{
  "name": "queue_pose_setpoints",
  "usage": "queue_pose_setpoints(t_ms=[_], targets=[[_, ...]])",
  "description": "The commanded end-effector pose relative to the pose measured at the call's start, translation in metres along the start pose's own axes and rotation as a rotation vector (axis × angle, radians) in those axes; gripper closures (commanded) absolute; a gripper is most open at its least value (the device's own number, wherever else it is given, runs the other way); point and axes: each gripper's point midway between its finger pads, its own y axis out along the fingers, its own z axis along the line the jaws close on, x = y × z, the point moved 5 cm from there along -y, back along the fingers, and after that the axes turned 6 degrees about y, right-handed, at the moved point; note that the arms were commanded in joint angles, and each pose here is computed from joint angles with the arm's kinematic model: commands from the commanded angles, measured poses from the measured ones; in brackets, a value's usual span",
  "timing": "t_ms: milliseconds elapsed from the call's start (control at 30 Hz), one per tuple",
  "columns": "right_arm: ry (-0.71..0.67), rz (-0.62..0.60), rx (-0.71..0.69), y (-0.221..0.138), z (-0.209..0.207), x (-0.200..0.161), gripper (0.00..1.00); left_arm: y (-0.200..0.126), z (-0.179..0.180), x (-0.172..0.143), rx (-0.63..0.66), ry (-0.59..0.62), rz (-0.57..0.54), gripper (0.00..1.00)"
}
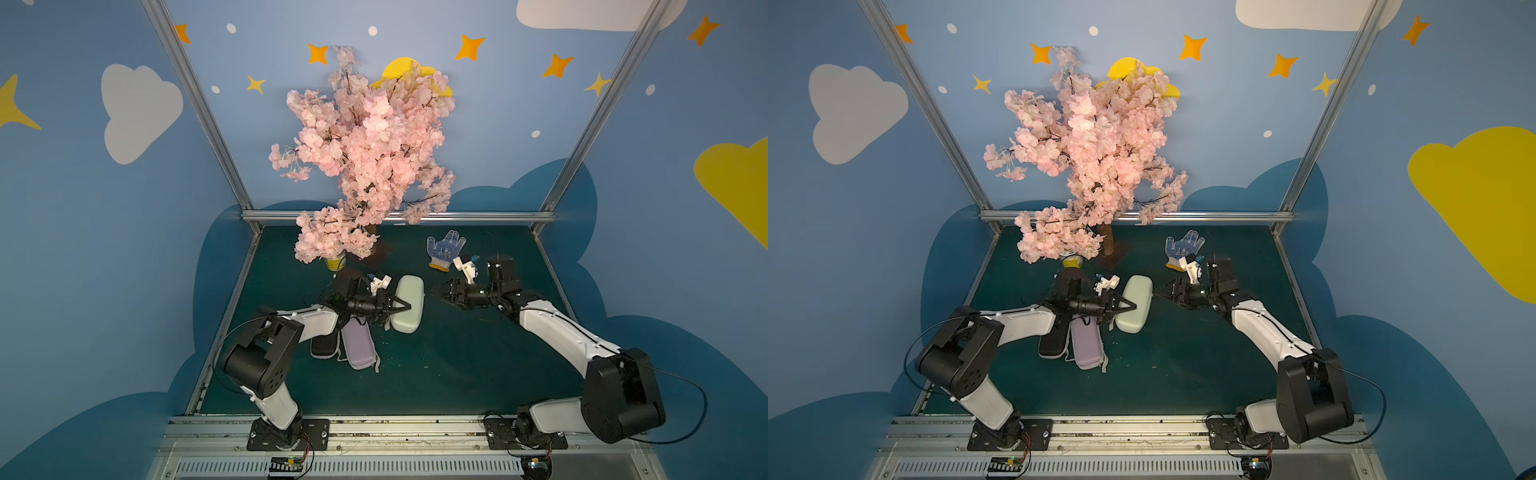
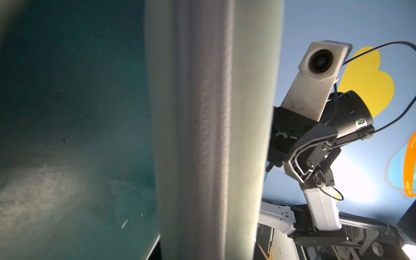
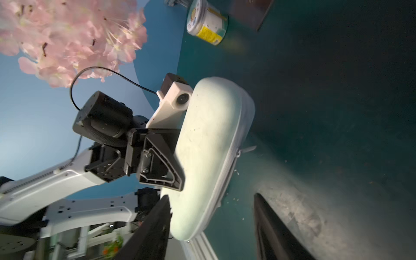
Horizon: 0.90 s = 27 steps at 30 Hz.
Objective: Put umbrellas into zippered umbrella sleeves
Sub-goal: Pick up the umbrella sleeve at the center of the board, then zip the zipper on the umbrella sleeve.
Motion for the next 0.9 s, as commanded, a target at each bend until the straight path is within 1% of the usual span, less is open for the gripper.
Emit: queue_pose_setpoints(t_ms=[0, 133, 300, 600, 733, 867], targets=[[-0.264, 0.104, -0.146, -0.008, -0.019, -0.028, 0.47, -0.020, -0.028, -0.018, -0.073, 0.099, 0.132, 0.73], [-0.439, 0.122, -0.176, 0.004, -0.015, -0.036, 0.51, -0.034, -0.038, -0.016, -0.116, 0.124, 0.127, 0.75], [-0.625, 0.150, -0.173, 0.025, 0.002, -0.044, 0.50, -0.037, -0.046, -0.015, -0.127, 0.155, 0.127, 0.77], [-0.762, 0.105, -0.145, 0.038, 0.014, -0.040, 0.48, -0.038, -0.048, -0.021, -0.130, 0.161, 0.129, 0.79], [-0.830, 0.095, -0.097, 0.039, 0.023, -0.038, 0.48, -0.038, -0.046, -0.022, -0.126, 0.157, 0.131, 0.79], [-0.852, 0.108, -0.082, 0.043, 0.025, -0.034, 0.49, -0.038, -0.046, -0.022, -0.125, 0.157, 0.129, 0.80]])
